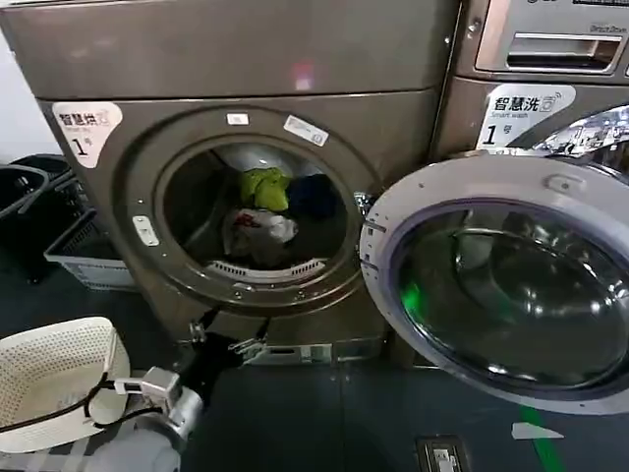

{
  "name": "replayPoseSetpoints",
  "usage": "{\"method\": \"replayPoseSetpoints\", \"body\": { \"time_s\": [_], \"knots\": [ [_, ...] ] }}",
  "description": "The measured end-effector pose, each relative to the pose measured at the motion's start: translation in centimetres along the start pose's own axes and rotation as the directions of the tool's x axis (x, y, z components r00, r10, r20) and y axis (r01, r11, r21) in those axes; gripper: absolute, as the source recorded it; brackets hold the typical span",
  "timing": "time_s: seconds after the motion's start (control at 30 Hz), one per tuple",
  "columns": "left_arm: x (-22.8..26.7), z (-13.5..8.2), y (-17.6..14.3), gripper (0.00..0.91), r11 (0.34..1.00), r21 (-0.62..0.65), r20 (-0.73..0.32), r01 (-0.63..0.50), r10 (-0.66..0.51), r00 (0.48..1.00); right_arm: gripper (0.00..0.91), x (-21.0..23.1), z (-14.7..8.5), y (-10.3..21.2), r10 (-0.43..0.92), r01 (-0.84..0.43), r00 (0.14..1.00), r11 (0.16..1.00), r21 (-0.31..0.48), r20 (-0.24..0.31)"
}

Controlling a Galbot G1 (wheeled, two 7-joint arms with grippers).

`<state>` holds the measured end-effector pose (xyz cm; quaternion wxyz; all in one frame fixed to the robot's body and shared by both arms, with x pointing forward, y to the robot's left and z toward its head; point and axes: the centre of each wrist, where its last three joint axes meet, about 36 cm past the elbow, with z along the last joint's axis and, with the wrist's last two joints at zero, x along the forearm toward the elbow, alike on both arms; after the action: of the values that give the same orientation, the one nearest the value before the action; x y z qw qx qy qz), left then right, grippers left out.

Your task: Grasp the clothes from the dryer.

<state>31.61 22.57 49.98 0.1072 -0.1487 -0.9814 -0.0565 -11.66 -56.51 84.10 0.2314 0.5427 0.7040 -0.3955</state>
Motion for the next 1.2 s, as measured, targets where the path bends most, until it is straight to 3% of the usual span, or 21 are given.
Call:
{"method": "replayPoseSetpoints", "body": {
  "time_s": [1.2],
  "knots": [
    [-0.24, 0.09, -0.25, 0.907, 1.0, 0.002, -0.003, -0.004, 0.004, 1.0, 0.907, 0.19, 0.37, 0.89, -0.022, 0.022, 1.0, 1.0, -0.016, 0.003]
  ]
}}
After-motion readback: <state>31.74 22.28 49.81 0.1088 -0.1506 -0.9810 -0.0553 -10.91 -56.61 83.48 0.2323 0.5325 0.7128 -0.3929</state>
